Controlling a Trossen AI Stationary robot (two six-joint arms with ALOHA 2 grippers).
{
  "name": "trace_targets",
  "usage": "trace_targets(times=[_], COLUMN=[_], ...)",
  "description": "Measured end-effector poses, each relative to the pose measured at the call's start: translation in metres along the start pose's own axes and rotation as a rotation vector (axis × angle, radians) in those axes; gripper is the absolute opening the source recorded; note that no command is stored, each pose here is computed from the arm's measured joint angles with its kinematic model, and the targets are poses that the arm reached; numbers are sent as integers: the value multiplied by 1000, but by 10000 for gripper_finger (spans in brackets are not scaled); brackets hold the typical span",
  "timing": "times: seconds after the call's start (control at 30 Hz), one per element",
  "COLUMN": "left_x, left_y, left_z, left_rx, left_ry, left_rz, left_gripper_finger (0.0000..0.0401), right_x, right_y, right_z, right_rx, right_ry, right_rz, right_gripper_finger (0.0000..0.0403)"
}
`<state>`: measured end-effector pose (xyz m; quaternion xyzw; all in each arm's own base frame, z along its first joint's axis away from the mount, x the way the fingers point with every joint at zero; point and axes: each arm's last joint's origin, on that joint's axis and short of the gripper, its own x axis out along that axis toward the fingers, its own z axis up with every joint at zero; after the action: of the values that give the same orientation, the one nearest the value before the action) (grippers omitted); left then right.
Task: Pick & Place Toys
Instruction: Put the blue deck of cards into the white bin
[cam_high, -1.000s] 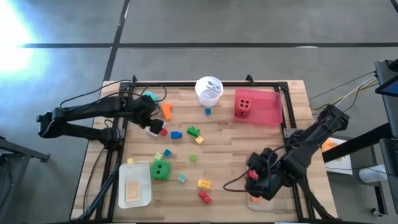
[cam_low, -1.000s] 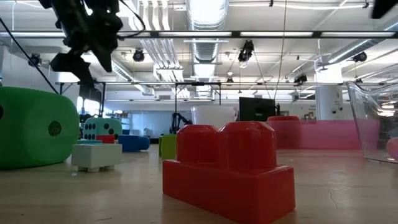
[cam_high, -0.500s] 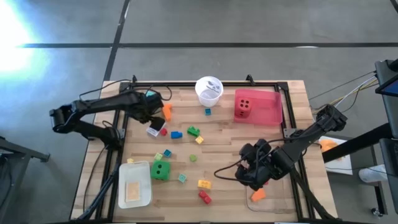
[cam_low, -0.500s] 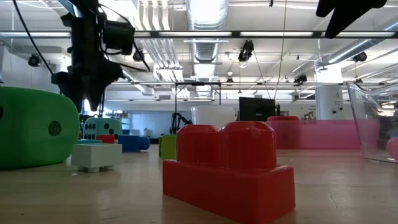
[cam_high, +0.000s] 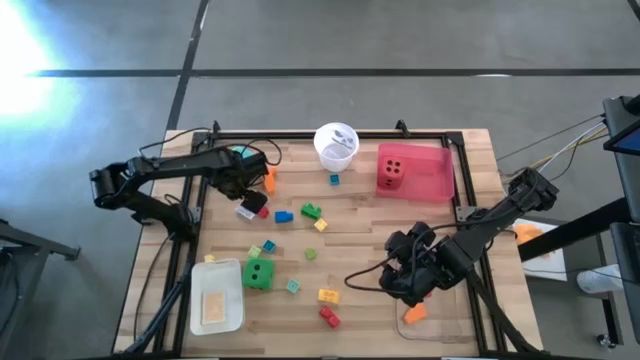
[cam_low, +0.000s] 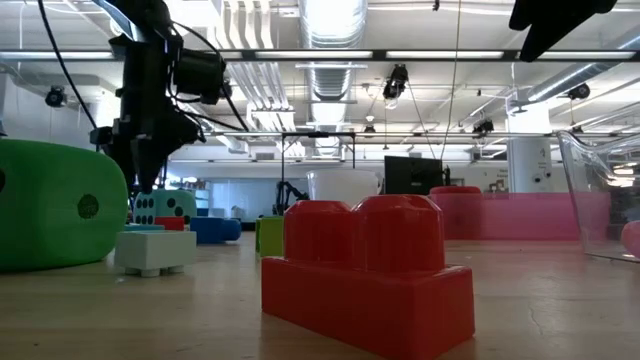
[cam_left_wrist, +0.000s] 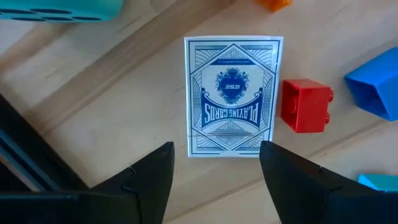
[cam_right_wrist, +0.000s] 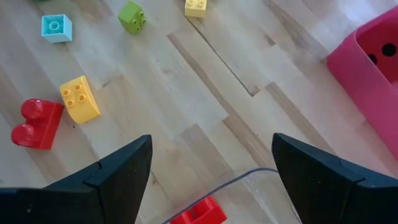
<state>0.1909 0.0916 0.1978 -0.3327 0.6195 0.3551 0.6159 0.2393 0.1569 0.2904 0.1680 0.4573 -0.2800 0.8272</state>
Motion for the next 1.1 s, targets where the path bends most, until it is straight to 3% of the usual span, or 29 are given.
trace_targets(times=[0.73, 1.1], left_x=[16, 15], left_y=[4, 0], left_z=[-10, -5], left_rx=[41, 53], left_ry=[57, 0], left_rz=[3, -33], left_gripper_finger=[238, 304], right_x=[10, 11], right_y=[-4, -4], right_z=[-8, -8], right_rx=[-41, -50], right_ry=[12, 13], right_rz=[-41, -41], right_gripper_finger=[324, 324])
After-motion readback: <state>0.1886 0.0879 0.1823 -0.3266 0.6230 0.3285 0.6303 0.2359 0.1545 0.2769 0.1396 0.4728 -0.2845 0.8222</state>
